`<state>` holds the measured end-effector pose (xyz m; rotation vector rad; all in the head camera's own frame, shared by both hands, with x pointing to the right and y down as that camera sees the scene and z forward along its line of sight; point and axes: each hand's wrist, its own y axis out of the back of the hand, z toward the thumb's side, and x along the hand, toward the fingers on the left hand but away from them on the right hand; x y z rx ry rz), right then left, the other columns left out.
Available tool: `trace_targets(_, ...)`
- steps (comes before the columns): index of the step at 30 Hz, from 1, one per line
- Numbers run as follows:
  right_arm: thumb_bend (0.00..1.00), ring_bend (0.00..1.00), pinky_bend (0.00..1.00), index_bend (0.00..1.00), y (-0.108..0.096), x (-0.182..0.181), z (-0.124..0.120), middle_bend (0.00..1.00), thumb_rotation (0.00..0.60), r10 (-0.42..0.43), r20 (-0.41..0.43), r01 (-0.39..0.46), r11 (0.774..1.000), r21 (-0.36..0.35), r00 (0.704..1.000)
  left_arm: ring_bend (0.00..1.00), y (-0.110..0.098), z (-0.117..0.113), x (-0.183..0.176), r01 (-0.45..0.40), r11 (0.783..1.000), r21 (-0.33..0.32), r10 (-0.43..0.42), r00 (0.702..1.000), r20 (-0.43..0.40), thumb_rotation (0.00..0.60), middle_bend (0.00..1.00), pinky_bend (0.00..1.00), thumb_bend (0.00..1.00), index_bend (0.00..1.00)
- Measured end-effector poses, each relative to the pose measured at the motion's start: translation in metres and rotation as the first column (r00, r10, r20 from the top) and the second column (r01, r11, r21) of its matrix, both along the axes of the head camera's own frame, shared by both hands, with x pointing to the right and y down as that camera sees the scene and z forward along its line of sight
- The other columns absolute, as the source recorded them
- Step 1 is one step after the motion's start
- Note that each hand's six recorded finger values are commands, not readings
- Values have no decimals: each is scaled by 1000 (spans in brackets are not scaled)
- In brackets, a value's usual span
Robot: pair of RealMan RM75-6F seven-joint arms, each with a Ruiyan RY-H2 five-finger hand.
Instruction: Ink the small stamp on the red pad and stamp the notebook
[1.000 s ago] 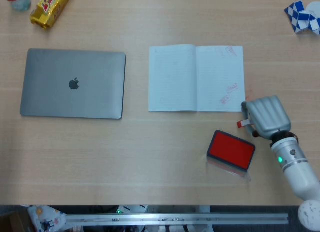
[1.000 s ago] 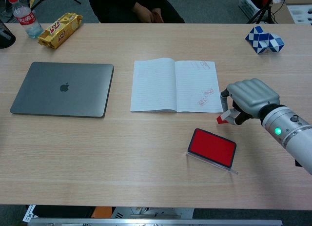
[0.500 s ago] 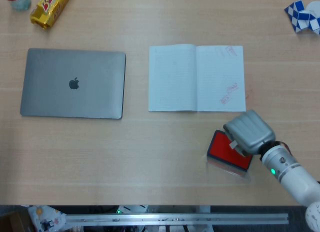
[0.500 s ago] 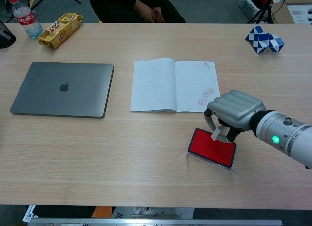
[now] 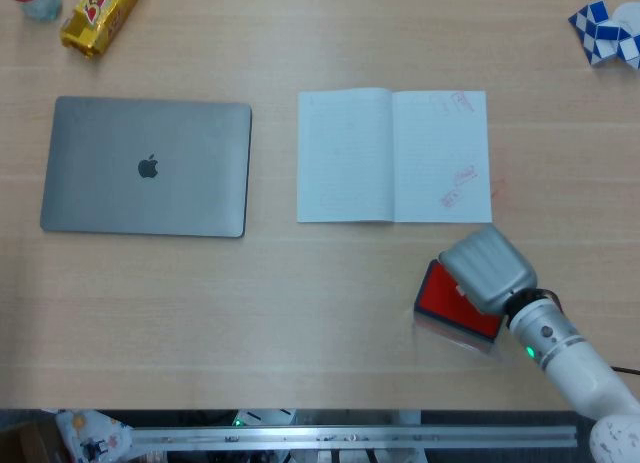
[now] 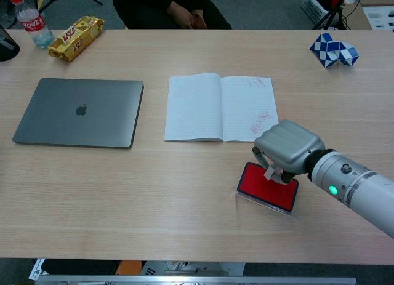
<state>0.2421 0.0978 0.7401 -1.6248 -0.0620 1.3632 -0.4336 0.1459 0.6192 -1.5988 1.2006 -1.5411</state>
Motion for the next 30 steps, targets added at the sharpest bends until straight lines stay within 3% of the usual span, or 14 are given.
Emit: trace_targets(30, 353, 1000, 1000, 685, 21, 4, 11, 1000, 600, -50, 33, 46, 993, 111, 998, 27, 2, 3, -2, 0, 1000, -13, 0, 1000, 0, 600, 29, 44, 268, 35)
